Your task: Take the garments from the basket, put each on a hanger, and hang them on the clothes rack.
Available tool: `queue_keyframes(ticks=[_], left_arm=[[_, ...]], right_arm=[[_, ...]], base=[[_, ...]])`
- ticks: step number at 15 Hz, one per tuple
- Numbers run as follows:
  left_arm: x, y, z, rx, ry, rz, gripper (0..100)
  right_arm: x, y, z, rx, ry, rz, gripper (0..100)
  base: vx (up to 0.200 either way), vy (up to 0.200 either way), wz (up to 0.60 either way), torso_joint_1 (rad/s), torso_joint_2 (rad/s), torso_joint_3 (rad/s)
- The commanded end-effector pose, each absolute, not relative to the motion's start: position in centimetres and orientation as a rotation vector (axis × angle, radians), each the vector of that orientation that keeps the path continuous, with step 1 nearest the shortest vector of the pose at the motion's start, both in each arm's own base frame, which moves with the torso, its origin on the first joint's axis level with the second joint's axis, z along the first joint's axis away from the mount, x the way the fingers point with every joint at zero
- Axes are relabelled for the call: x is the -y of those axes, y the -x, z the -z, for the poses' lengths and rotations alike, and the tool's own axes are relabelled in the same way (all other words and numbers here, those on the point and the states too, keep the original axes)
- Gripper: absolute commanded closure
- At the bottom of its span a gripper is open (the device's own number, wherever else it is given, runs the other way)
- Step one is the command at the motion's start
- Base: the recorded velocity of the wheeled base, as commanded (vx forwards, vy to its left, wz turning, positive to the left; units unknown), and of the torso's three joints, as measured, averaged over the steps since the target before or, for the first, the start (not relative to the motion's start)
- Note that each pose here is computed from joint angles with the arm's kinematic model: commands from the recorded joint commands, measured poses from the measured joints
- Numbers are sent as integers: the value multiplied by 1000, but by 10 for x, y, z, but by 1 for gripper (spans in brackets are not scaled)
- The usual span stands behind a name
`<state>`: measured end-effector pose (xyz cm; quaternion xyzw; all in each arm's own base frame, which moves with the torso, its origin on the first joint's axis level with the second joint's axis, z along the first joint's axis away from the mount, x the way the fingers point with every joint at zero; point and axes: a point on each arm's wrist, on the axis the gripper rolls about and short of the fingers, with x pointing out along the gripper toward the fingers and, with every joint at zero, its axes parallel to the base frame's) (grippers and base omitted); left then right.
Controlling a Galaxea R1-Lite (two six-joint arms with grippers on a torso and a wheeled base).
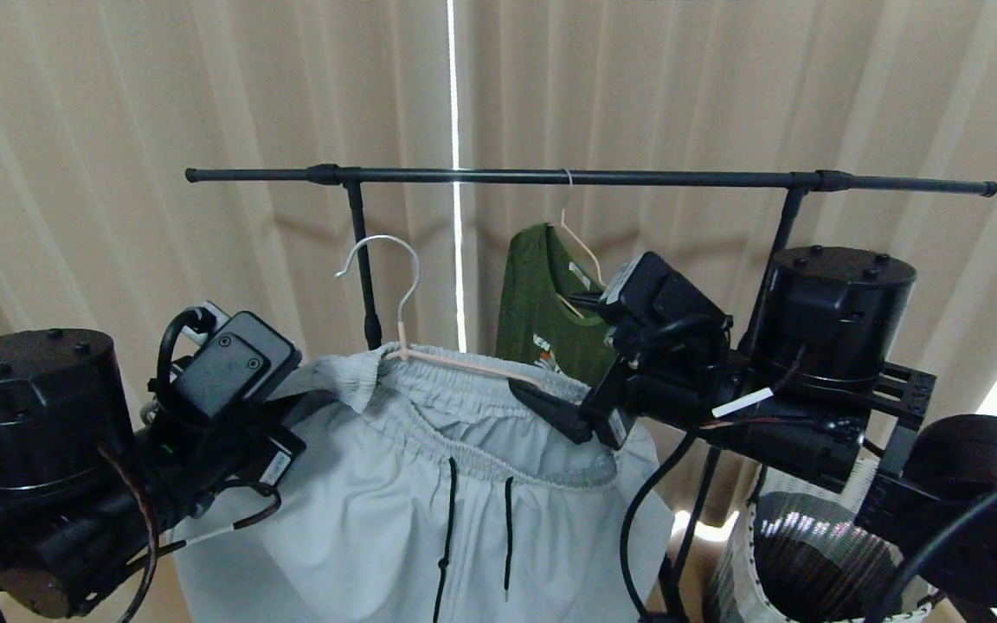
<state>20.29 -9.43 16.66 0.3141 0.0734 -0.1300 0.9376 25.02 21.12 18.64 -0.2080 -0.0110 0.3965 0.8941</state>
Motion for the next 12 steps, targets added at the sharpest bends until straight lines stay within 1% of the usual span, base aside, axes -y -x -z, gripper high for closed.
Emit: queue_keyframes(ticks=[1,4,7,8,12], left_arm=[[99,-199,-167,-122,-638,286,100],[109,-197,-168,-92,-634,322,100],[109,-196,-167,-92,-635,325,100],[109,-196,-167,-92,-635,325,100],[109,-197,-169,-87,-633,323,100]], right_arm=[[-219,-263,-174,-4,453,-820,0],[-225,-270,-174,19,491,-813,0],[-225,-270,-174,23,499,-806,0],[-225,-270,-174,22,499,-805,100],[-225,-270,-173,21,498,-807,100]], base=[[0,0,0,0,0,0],[0,0,0,0,0,0],[0,0,0,0,0,0],[0,0,0,0,0,0],[0,0,0,0,0,0]])
